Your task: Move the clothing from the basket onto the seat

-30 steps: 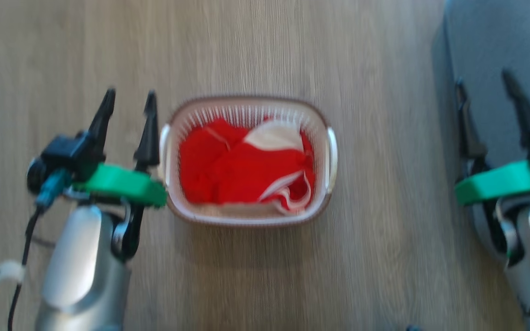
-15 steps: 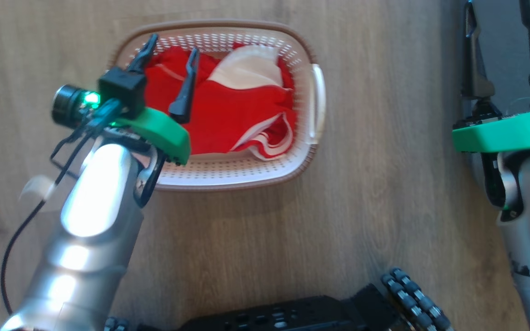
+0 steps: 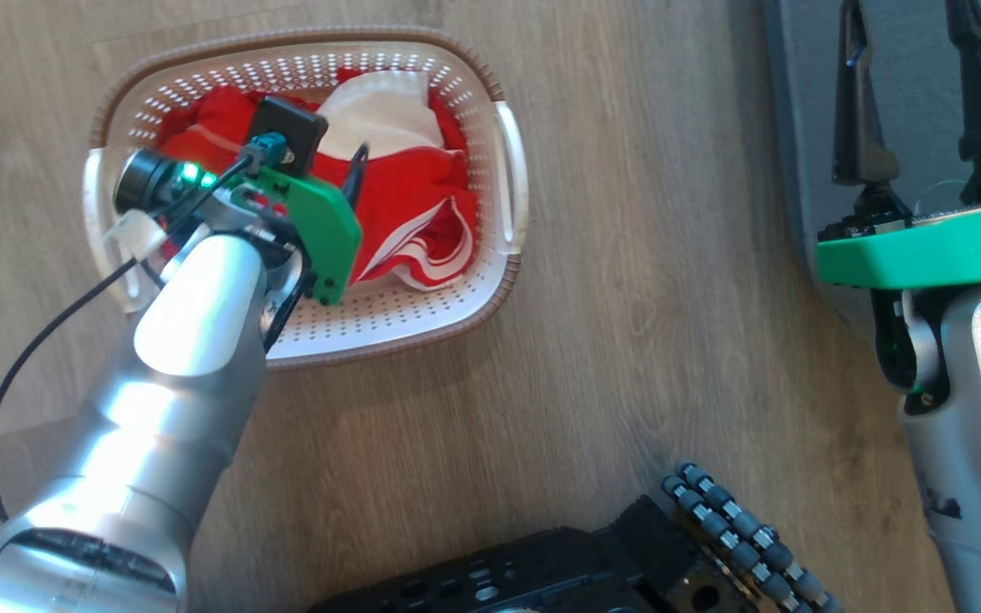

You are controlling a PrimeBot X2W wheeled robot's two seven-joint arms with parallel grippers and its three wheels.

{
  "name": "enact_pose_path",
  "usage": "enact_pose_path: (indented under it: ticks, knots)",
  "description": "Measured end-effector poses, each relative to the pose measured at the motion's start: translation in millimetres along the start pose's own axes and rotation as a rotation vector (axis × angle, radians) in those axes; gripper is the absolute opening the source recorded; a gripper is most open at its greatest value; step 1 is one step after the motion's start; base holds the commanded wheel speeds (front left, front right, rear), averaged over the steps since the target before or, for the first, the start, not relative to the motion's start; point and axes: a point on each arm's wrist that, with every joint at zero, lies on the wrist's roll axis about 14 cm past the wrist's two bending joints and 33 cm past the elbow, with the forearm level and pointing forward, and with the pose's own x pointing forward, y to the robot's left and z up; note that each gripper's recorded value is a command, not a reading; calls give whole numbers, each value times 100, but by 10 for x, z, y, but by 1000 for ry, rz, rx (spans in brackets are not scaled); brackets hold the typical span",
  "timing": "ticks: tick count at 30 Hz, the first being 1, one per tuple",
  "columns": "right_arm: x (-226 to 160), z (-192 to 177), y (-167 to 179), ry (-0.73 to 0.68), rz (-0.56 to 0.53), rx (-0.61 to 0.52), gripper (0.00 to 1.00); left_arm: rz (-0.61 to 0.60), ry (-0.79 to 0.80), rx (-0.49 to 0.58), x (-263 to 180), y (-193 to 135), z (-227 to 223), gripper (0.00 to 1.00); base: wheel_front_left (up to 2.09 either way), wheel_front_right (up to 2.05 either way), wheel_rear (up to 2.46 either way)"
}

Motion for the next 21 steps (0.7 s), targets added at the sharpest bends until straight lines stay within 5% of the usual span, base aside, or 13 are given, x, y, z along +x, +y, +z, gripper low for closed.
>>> enact_pose_path:
  ticks: [21]
  knots:
    - [-258,-264,-185,95,-87,-8,100,1,273,-50,301,147,-781,100,0,0,0]
